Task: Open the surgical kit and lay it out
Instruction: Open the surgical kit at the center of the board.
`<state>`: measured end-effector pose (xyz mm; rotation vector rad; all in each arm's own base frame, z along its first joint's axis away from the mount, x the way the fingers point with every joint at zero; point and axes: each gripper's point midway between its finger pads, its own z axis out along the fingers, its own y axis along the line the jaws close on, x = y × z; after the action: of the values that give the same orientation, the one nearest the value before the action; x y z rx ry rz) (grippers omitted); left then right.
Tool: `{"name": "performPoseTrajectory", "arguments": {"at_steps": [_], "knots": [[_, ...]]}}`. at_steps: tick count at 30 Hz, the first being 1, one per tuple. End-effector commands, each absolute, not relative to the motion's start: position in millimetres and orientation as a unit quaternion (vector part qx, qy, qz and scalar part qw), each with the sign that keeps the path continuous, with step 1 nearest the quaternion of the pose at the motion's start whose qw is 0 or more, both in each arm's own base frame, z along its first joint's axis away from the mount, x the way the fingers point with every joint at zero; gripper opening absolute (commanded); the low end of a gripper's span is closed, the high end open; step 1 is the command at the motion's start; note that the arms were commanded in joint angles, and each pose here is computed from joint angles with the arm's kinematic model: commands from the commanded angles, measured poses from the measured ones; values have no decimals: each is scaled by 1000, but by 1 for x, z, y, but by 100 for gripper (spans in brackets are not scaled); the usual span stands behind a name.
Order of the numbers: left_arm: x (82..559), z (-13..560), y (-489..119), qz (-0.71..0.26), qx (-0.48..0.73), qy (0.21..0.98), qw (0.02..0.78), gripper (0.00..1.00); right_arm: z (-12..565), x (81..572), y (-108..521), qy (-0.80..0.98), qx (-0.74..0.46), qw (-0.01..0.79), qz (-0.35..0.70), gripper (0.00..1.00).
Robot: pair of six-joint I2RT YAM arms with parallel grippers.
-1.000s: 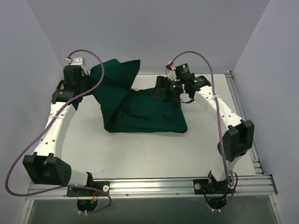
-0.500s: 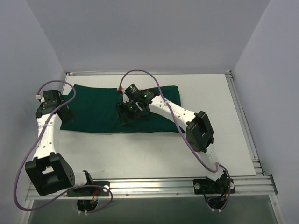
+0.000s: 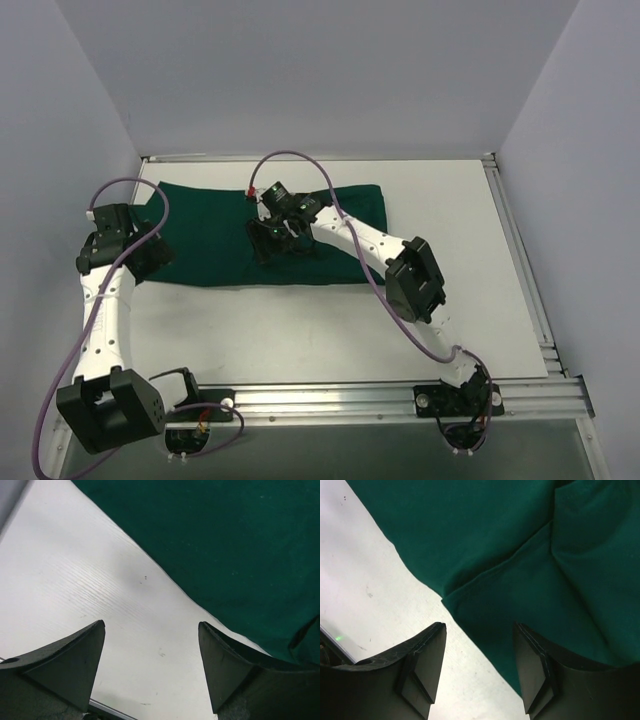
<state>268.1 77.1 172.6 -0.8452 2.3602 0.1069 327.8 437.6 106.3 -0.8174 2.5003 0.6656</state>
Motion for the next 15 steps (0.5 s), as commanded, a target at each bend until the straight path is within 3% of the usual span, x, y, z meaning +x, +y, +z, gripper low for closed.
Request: {"name": "performPoseTrajectory", "arguments": {"at_steps": [1,11,15], "knots": [[271,180,55,-18,-321,893,315,83,111,327,455,889,-314,221,250,56],[276,183,53,-29,-318,893,318,82,96,328,460,892,-314,213,245,53],[277,182,52,-30,-317,893,318,82,92,329,461,893,-312,211,245,48]]}}
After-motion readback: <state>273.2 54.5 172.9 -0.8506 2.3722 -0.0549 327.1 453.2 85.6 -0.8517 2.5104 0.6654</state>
